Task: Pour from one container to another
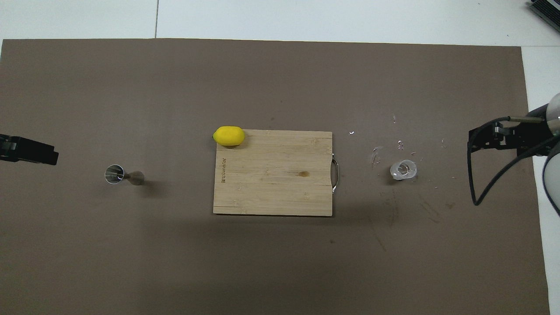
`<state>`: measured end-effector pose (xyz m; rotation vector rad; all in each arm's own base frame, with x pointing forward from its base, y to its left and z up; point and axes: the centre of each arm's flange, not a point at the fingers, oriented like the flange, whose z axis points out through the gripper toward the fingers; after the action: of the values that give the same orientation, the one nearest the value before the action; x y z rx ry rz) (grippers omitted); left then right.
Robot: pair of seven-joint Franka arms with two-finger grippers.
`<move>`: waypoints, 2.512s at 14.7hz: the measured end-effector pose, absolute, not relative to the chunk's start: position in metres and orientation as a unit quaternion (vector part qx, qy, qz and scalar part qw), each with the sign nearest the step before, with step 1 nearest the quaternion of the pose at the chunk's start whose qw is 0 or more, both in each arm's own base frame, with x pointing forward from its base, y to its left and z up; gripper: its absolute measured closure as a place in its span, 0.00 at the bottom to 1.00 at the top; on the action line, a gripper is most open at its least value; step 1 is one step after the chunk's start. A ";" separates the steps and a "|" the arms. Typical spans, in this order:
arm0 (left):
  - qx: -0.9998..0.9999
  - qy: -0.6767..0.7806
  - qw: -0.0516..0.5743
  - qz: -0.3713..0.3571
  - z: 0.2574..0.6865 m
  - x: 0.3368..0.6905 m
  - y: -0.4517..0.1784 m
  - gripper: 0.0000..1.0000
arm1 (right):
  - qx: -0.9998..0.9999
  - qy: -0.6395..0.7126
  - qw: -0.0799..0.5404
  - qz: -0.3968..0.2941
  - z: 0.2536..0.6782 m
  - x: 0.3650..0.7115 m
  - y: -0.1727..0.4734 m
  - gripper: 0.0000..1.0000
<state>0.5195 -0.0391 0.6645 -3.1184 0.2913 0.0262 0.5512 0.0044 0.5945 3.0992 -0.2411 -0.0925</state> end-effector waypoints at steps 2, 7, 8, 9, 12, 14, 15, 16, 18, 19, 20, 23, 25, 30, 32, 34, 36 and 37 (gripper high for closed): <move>-0.996 0.093 0.005 0.008 0.665 0.520 -0.039 0.00 | 0.996 -0.078 0.016 -0.030 0.595 0.551 0.004 0.00; -0.996 0.092 0.005 0.007 0.665 0.520 -0.038 0.00 | 0.996 -0.078 0.016 -0.030 0.594 0.551 0.004 0.00; -0.996 0.091 0.005 0.005 0.664 0.521 -0.037 0.00 | 0.996 -0.078 0.016 -0.030 0.594 0.551 0.004 0.00; -0.996 0.091 0.005 -0.003 0.665 0.523 -0.037 0.00 | 0.996 -0.078 0.016 -0.030 0.594 0.551 0.004 0.00; -0.995 0.089 0.005 -0.034 0.667 0.530 -0.035 0.00 | 0.996 -0.078 0.016 -0.030 0.594 0.551 0.004 0.00; -0.994 0.089 0.006 -0.059 0.664 0.537 -0.036 0.00 | 0.996 -0.078 0.016 -0.030 0.594 0.551 0.004 0.00; -0.993 0.090 0.006 -0.075 0.658 0.541 -0.037 0.00 | 0.996 -0.078 0.016 -0.030 0.594 0.551 0.004 0.00; -0.991 0.092 0.007 -0.092 0.650 0.544 -0.039 0.00 | 0.996 -0.078 0.016 -0.030 0.594 0.551 0.004 0.00; -0.986 0.101 0.008 -0.133 0.620 0.546 -0.048 0.00 | 0.996 -0.078 0.016 -0.030 0.594 0.551 0.004 0.00; -0.983 0.107 0.007 -0.150 0.602 0.544 -0.055 0.00 | 0.996 -0.078 0.016 -0.030 0.594 0.551 0.004 0.00; -0.981 0.112 0.007 -0.159 0.584 0.540 -0.061 0.00 | 0.996 -0.078 0.016 -0.030 0.594 0.551 0.004 0.00; -0.983 0.116 0.007 -0.144 0.557 0.532 -0.064 0.00 | 0.996 -0.078 0.016 -0.030 0.594 0.551 0.004 0.00; -0.985 0.122 0.008 -0.126 0.556 0.526 -0.063 0.00 | 0.996 -0.078 0.016 -0.030 0.594 0.551 0.004 0.00; -0.984 0.147 -0.027 -0.097 0.556 0.515 -0.077 0.00 | 0.996 -0.078 0.016 -0.030 0.594 0.551 0.004 0.00; -0.981 0.154 -0.079 -0.088 0.556 0.511 -0.081 0.00 | 0.996 -0.078 0.016 -0.030 0.594 0.551 0.004 0.00; -0.964 0.206 -0.131 -0.109 0.558 0.514 -0.059 0.00 | 0.996 -0.078 0.016 -0.030 0.594 0.551 0.004 0.00; -0.939 0.260 -0.169 -0.148 0.558 0.518 -0.015 0.00 | 0.996 -0.078 0.016 -0.030 0.594 0.551 0.004 0.00; -0.927 0.283 -0.185 -0.164 0.556 0.517 0.006 0.00 | 0.996 -0.078 0.016 -0.030 0.594 0.551 0.004 0.00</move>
<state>0.5170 0.0062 0.5560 -3.3127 1.0124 -0.5873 0.5512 0.0042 0.5944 3.0991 -0.2415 -0.0934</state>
